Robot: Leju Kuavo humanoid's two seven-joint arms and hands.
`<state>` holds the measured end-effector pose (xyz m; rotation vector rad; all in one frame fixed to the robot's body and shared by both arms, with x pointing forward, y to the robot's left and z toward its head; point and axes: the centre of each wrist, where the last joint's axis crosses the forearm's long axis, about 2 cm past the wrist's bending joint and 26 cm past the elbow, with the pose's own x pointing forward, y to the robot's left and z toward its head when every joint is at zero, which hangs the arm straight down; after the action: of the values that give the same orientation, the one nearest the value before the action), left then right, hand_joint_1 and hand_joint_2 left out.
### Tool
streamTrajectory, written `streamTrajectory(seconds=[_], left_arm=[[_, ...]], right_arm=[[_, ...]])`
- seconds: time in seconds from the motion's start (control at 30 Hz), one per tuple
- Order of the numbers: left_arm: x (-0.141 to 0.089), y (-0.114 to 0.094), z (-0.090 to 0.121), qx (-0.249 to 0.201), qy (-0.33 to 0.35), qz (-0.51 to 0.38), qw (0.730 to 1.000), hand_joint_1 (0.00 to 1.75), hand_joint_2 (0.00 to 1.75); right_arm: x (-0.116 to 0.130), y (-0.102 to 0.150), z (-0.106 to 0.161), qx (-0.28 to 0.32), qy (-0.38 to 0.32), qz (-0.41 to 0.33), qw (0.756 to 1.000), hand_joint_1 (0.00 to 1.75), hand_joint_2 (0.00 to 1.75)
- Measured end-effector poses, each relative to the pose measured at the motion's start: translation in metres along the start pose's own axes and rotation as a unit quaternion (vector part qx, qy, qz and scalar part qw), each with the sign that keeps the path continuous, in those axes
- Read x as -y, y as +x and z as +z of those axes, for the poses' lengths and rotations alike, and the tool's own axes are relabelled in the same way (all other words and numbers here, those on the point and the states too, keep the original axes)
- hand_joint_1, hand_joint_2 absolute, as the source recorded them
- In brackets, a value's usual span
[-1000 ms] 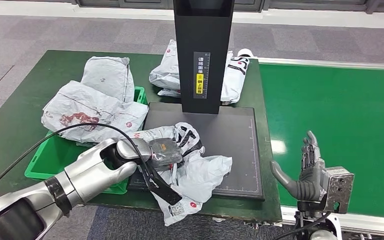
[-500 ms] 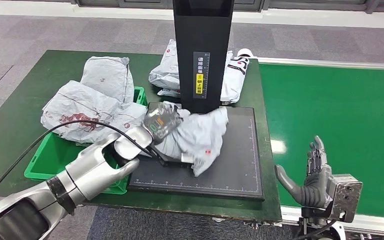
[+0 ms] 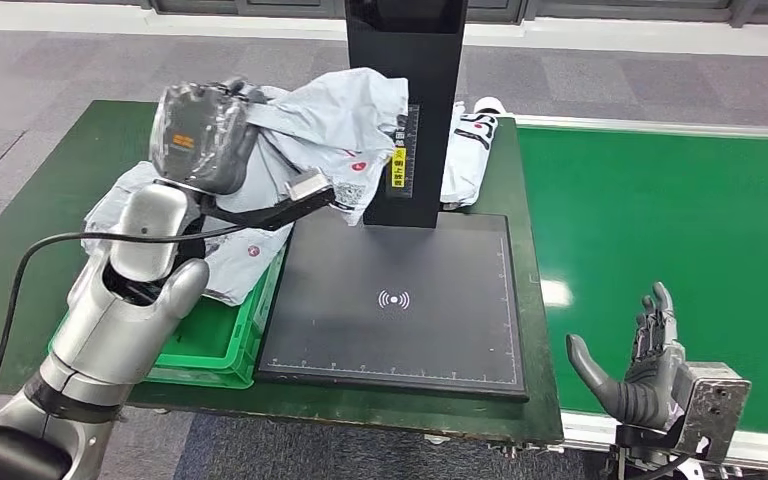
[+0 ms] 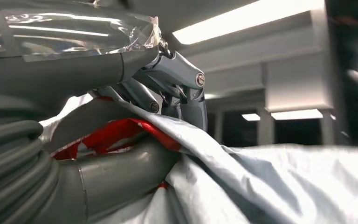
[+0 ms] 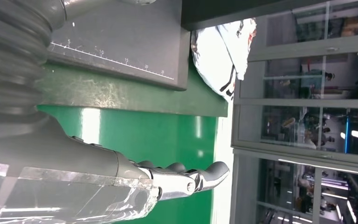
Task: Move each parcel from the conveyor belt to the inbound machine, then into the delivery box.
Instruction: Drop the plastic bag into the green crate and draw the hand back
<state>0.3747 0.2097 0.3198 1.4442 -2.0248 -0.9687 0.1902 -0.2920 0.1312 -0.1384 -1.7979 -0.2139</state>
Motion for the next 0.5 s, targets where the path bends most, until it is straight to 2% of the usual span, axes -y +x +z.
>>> streamTrajectory(seconds=[0.13, 0.23, 0.37, 0.5], left_arm=[[-0.018, -0.025, 0.014, -0.064, 0.092, 0.042, 0.993, 1.75, 1.75], [-0.032, -0.046, 0.026, -0.108, 0.147, 0.035, 0.983, 1.75, 1.75], [-0.042, -0.073, 0.042, -0.156, 0.173, 0.007, 0.972, 1.75, 1.75], [-0.047, -0.086, 0.051, -0.179, 0.179, -0.004, 0.967, 1.75, 1.75]], right_arm=[[0.0, -0.001, 0.0, 0.0, -0.003, 0.0, 1.0, 0.0, 1.75], [0.0, -0.001, 0.0, -0.001, -0.007, -0.001, 1.0, 0.0, 1.75], [0.0, -0.003, -0.002, -0.001, -0.009, -0.002, 1.0, 0.0, 1.75], [0.0, -0.004, -0.003, -0.001, -0.009, -0.003, 1.0, 0.0, 1.75]])
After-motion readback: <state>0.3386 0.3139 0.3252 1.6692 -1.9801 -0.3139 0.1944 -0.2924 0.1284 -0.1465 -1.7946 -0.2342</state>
